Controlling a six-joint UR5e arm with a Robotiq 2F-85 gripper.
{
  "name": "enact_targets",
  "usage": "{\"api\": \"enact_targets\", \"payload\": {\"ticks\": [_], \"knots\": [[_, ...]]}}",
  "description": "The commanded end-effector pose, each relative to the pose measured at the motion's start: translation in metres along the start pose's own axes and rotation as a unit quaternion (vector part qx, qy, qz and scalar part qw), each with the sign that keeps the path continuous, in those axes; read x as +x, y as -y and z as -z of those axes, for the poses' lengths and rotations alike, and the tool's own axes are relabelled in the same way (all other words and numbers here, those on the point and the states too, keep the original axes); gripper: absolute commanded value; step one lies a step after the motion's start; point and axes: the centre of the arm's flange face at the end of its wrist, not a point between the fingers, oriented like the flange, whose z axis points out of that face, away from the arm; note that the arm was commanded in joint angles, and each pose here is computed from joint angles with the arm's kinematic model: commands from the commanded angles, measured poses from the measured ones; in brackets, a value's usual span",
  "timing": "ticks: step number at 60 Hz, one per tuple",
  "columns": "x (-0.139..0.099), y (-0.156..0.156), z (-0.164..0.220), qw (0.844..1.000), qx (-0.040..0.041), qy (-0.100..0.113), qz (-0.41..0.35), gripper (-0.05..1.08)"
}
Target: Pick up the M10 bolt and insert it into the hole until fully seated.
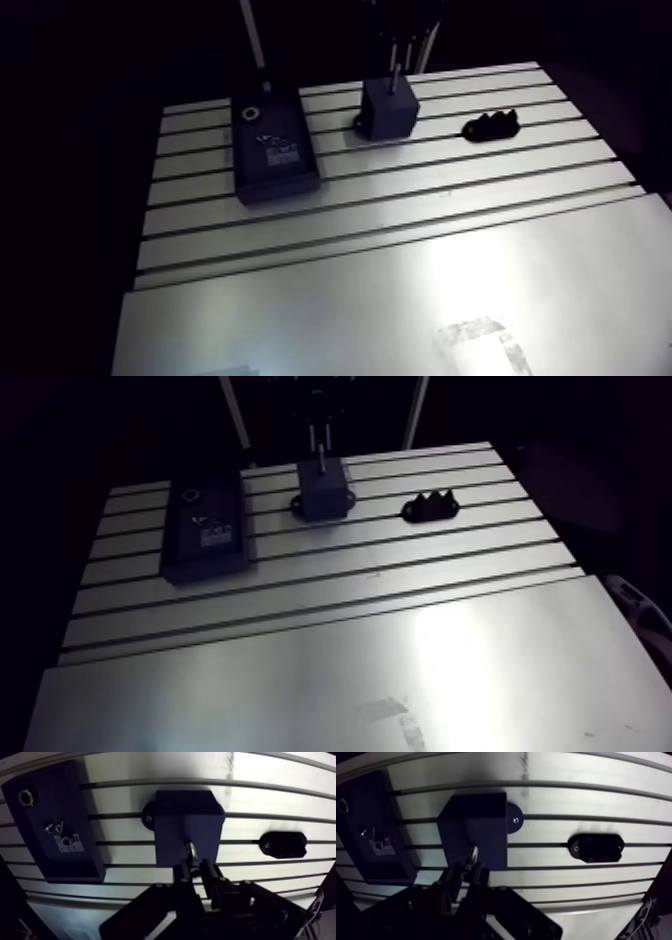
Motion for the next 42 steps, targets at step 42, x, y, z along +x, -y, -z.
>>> {"api": "enact_targets", "payload": {"ticks": [42], "knots": [[-0.0002,0.0002,-0.0045,1.000,0.0006,0.003,0.000,1.08]]}}
